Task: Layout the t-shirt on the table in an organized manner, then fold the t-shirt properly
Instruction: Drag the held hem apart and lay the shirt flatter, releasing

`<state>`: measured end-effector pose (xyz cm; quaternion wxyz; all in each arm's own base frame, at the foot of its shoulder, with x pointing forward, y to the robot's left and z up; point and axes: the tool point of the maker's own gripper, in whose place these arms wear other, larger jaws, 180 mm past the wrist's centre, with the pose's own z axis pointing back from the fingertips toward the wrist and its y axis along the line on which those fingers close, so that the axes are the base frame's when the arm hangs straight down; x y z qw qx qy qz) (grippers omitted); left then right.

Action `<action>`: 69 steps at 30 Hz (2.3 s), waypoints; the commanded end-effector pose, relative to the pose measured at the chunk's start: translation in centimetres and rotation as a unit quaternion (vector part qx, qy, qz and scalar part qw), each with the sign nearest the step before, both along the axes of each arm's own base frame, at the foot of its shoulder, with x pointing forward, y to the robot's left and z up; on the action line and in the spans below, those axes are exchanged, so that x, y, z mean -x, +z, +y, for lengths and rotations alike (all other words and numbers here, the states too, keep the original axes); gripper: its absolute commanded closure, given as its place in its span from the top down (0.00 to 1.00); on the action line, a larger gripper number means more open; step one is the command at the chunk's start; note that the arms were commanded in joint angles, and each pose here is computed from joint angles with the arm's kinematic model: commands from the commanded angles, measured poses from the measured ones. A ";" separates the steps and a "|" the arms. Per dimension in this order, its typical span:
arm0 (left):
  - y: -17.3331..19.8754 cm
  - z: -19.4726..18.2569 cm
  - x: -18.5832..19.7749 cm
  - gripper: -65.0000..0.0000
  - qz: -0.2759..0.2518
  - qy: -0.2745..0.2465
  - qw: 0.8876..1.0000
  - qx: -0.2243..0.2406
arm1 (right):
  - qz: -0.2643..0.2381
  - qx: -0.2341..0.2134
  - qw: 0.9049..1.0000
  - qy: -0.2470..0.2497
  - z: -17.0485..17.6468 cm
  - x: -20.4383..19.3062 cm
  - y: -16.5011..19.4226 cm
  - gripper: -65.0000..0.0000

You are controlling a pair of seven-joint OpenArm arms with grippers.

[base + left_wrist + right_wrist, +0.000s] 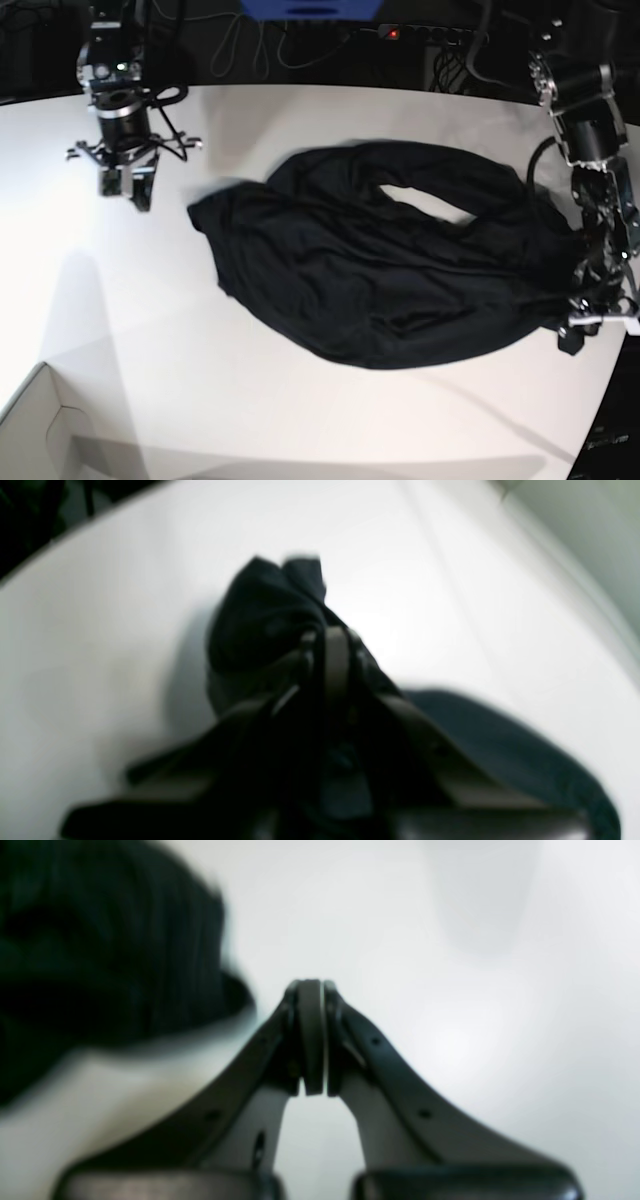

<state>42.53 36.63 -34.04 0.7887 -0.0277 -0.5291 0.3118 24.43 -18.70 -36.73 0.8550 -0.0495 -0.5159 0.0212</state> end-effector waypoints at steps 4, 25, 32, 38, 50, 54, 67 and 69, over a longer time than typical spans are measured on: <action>0.0 -0.4 0.4 0.00 -0.013 -0.001 1.000 -0.001 | -0.024 -0.005 1.000 0.014 1.1 -0.7 1.0 0.00; 1.2 -1.2 0.3 0.00 -0.028 -0.013 0.999 -0.012 | 0.019 -0.030 0.997 0.069 6.2 -19.8 1.4 0.42; 2.4 -1.1 0.1 0.00 -0.043 -0.013 0.999 -0.017 | 0.072 -0.026 0.992 0.102 8.4 -21.8 -3.7 0.48; 5.6 -1.6 -2.4 0.00 -0.077 -0.018 0.997 -0.020 | 0.080 -0.028 0.992 0.095 7.5 -21.6 -6.4 0.48; 12.3 -7.7 -13.5 0.01 -0.117 -0.068 0.990 0.026 | 0.096 -0.007 0.995 0.008 -3.0 -19.5 -8.6 0.48; 13.6 -8.7 -15.4 0.01 -0.134 -0.073 0.988 -0.007 | 0.112 0.001 0.994 -0.006 -4.9 -17.7 -9.9 0.48; 7.4 -13.4 -14.9 0.73 -0.106 -0.123 0.981 -0.104 | 0.053 0.006 0.997 -0.047 -8.6 -16.6 -6.5 0.49; 6.6 -12.9 -14.0 0.79 -0.104 -0.125 0.981 -0.110 | 0.024 0.017 0.998 -0.047 -8.9 -15.9 -4.4 0.49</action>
